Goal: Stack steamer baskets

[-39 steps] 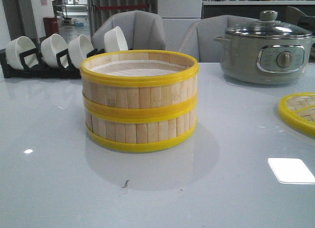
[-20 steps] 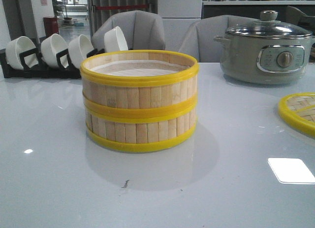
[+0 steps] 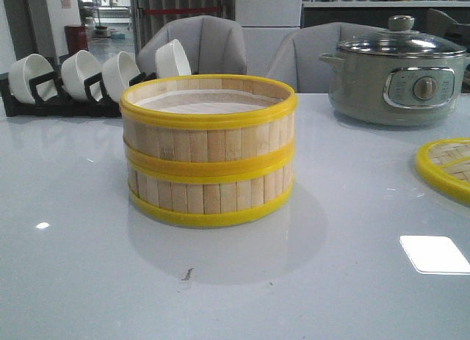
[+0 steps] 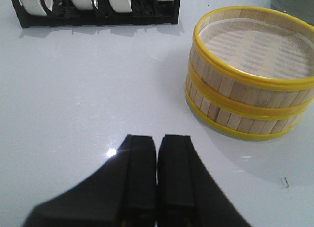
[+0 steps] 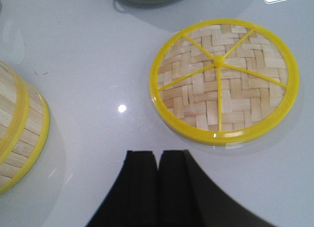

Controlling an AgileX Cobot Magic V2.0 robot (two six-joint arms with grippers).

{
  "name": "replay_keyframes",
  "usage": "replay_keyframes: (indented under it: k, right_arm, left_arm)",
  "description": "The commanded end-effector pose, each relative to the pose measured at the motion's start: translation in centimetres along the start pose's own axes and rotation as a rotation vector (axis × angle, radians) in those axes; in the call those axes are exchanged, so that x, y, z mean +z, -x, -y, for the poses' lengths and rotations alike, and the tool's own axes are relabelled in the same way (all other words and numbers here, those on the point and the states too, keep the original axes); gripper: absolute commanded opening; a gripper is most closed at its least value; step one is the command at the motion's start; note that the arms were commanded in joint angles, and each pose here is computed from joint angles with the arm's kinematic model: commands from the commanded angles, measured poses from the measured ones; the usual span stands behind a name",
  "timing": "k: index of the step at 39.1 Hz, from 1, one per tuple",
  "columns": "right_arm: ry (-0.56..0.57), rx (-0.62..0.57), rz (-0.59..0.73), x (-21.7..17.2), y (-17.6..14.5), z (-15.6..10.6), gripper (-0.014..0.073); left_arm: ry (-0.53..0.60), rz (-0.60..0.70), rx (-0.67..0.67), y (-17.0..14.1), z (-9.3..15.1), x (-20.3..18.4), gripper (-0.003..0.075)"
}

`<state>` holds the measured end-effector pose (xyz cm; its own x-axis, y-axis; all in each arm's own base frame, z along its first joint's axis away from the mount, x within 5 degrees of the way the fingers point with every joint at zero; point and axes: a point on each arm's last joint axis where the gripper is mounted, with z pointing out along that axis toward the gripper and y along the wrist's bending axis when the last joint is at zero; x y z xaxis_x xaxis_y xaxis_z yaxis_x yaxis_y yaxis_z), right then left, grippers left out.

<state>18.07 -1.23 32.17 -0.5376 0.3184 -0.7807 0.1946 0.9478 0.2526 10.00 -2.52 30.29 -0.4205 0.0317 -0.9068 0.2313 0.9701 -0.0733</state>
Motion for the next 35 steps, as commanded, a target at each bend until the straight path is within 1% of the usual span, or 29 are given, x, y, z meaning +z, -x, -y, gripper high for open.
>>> replay_keyframes:
  k: [1, 7, 8, 10, 16, 18, 23, 27, 30, 35]
  right_arm:
    - [0.013, -0.047, 0.088, -0.6, 1.4, -0.3, 0.0029]
    - [0.004, -0.116, 0.042, -0.4, 1.0, -0.3, 0.0034]
    - [0.003, -0.125, 0.036, -0.3, 0.9, -0.3, 0.0046]
    - [0.002, -0.138, 0.033, -0.3, 0.9, -0.2, 0.0085]
    - [0.001, -0.155, 0.068, -0.4, 1.2, -0.3, 0.0272]
    - [-0.005, -0.163, 0.077, -0.2, 1.4, -0.2, 0.0304]
    - [-0.023, -0.183, 0.073, 1.4, 1.8, 0.0, 0.0309]
    - [-0.039, -0.183, 0.070, 3.6, 2.8, 0.1, 0.0309]
    - [-0.056, -0.173, 0.045, 5.6, 4.0, 0.3, 0.0309]
    - [-0.090, -0.152, -0.035, 9.3, 6.1, 1.0, 0.0309]
  left_arm:
    - [0.004, 0.113, -0.020, 1.6, 0.0, -0.4, 0.0085]
    - [0.004, 0.113, -0.020, 1.6, 0.0, -0.4, 0.0085]
    - [0.004, 0.113, -0.020, 1.6, 0.0, -0.4, 0.0085]
    - [0.004, 0.113, -0.020, 1.6, 0.0, -0.4, 0.0085]
    - [0.004, 0.113, -0.020, 1.6, 0.0, -0.4, 0.0085]
    - [0.004, 0.113, -0.020, 1.6, 0.0, -0.4, 0.0085]
    - [0.004, 0.113, -0.020, 1.6, 0.0, -0.4, 0.0085]
    - [0.004, 0.113, -0.020, 1.6, 0.0, -0.4, 0.0085]
    - [0.004, 0.113, -0.020, 1.6, 0.0, -0.4, 0.0085]
    - [0.004, 0.113, -0.020, 1.6, 0.0, -0.4, 0.0085]
